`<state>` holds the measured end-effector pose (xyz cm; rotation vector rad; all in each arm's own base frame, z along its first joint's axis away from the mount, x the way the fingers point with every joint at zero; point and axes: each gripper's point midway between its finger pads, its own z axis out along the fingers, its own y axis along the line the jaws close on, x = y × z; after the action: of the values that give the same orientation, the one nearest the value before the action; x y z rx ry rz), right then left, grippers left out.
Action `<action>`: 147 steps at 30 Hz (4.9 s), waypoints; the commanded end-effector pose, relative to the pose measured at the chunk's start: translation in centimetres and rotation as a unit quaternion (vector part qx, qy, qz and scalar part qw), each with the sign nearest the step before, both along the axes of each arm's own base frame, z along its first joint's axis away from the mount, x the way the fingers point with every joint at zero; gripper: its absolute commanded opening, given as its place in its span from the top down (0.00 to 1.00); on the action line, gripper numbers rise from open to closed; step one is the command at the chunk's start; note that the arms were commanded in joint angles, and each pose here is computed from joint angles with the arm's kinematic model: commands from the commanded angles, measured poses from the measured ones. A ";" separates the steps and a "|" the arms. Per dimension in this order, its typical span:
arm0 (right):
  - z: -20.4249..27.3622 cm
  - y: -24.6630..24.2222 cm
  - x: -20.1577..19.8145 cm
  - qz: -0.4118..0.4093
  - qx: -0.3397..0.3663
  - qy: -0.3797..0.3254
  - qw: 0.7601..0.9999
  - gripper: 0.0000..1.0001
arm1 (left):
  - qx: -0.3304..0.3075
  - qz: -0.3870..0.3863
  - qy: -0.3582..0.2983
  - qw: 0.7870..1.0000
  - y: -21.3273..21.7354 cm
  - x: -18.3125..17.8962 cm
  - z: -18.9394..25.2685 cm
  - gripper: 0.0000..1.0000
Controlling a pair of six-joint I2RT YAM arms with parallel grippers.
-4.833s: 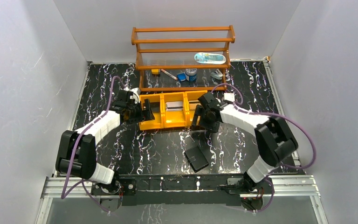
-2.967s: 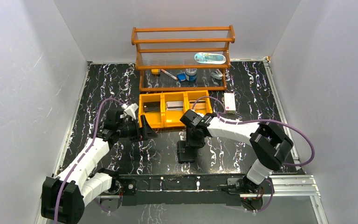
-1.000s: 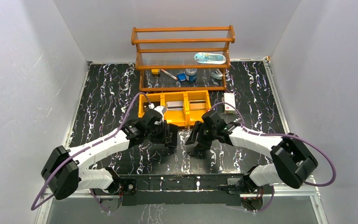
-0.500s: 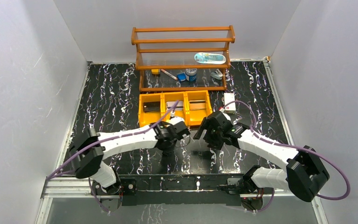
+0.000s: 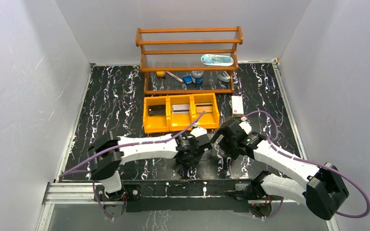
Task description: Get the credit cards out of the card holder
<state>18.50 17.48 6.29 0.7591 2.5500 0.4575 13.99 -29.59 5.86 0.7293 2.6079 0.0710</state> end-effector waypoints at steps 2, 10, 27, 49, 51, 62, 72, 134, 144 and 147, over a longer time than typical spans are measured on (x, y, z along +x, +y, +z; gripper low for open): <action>1.5 0.0 1.3 -0.037 0.048 -0.058 0.996 0.02 | -0.090 0.032 -0.042 0.995 2.0 1.2 4.7 0.25; 3.1 5.3 -0.3 0.062 0.210 -0.078 0.973 0.06 | -0.204 0.095 0.009 0.974 6.7 2.8 4.3 0.20; -1.7 10.0 -2.1 0.173 0.043 0.066 0.982 0.36 | -0.297 0.189 0.049 0.935 9.8 4.7 2.8 0.02; 1.0 12.1 0.2 0.285 -0.080 0.028 0.955 0.45 | -0.345 0.240 0.035 0.907 10.4 4.1 2.4 0.15; 1.0 13.3 -0.8 0.283 -0.064 0.035 0.956 0.46 | -0.328 0.270 0.020 0.905 11.7 4.0 2.0 0.21; -3.7 14.3 -2.4 0.272 -0.155 0.102 0.944 0.56 | -0.305 0.300 -0.019 0.904 14.0 4.1 2.5 0.26; -3.4 13.7 -2.3 0.272 -0.163 0.091 0.944 0.57 | -0.322 0.258 -0.003 0.911 12.6 4.0 3.0 0.33; -0.8 15.8 -3.7 0.280 0.115 0.022 0.953 0.92 | -0.372 0.180 0.071 0.908 8.9 2.5 2.7 0.37; -2.2 14.9 -4.0 0.261 0.134 0.043 0.955 0.92 | -0.405 0.136 0.175 0.887 4.9 1.2 0.7 0.35; -2.3 14.8 -4.0 0.256 0.143 0.045 0.955 0.92 | -0.394 0.138 0.191 0.889 4.7 0.9 -0.6 0.38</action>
<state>14.97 32.54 4.08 0.1665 2.7839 0.9543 15.65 -23.77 5.45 0.0220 2.6995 -0.9887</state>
